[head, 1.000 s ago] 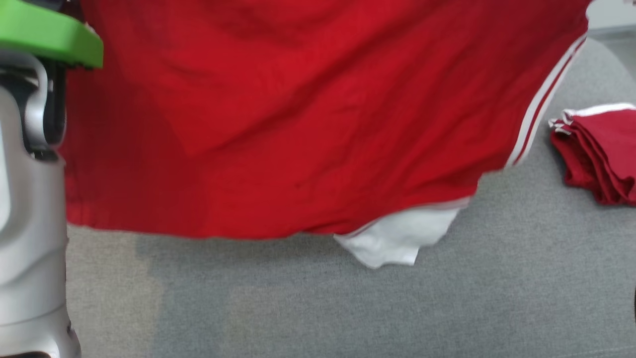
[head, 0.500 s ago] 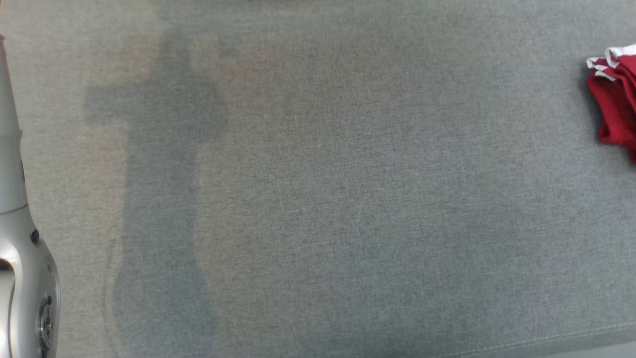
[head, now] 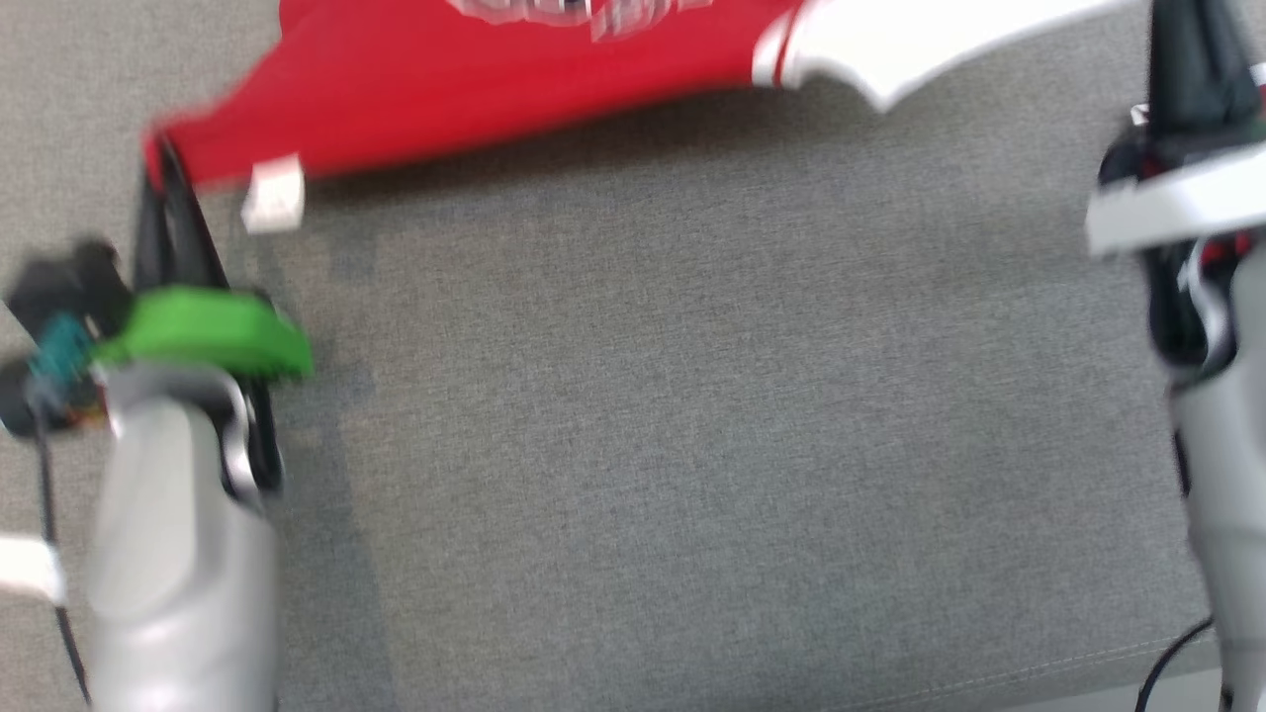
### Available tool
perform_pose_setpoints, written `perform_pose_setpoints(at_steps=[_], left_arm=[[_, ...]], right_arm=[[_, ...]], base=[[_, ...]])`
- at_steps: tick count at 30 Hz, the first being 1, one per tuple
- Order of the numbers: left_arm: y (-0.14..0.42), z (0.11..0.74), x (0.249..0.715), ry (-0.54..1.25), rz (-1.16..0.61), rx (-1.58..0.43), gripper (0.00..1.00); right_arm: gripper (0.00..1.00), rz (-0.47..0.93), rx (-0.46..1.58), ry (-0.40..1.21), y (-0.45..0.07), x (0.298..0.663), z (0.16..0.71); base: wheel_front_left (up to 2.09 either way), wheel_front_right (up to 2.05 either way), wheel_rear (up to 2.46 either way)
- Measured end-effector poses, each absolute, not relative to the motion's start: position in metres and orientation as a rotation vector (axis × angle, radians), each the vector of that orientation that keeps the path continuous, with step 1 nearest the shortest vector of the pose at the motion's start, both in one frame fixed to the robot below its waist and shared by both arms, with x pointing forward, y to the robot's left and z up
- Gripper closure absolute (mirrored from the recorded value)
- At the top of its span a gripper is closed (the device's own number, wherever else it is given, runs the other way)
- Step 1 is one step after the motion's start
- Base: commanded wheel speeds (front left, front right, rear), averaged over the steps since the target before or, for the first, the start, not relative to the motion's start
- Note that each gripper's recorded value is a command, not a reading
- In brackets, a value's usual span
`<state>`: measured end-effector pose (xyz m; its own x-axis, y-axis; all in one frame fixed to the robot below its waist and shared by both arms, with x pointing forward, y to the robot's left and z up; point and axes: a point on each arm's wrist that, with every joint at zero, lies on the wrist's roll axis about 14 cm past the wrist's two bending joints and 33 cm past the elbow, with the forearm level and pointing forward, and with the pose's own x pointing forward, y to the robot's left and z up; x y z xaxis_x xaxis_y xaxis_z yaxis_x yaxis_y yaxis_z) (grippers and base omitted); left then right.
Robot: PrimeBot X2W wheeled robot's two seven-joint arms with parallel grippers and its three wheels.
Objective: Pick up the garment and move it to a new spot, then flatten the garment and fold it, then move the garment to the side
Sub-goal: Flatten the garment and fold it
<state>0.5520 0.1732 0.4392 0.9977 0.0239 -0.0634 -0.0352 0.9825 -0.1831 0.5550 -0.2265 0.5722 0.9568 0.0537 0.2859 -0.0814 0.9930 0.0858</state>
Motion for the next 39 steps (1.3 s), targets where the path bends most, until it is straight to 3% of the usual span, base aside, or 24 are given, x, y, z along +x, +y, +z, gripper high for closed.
perform_pose_setpoints(at_steps=[4, 10, 25, 32, 39], left_arm=[[0.172, 0.389, 0.496, 0.214, 0.053, -0.221, 1.0], [0.178, 0.372, 0.446, 0.291, 0.106, -0.289, 1.0], [0.154, 0.364, 0.338, 0.4, 0.073, -0.296, 1.0], [0.153, 0.37, 0.304, 0.39, 0.07, -0.302, 1.0], [0.152, 0.386, 0.299, 0.333, 0.063, -0.317, 1.0]], right_arm=[[1.0, 0.023, 0.187, -0.165, -0.229, 0.512, 0.523], [1.0, -0.039, 0.268, -0.022, -0.228, 0.452, 0.474], [1.0, -0.171, 0.325, 0.158, -0.239, 0.329, 0.422], [1.0, -0.188, 0.325, 0.184, -0.24, 0.293, 0.414], [1.0, -0.157, 0.312, 0.138, -0.235, 0.299, 0.429]], base=[[0.0, 0.0, 0.0], [0.0, 0.0, 0.0], [0.0, 0.0, 0.0], [0.0, 0.0, 0.0], [0.0, 0.0, 0.0]])
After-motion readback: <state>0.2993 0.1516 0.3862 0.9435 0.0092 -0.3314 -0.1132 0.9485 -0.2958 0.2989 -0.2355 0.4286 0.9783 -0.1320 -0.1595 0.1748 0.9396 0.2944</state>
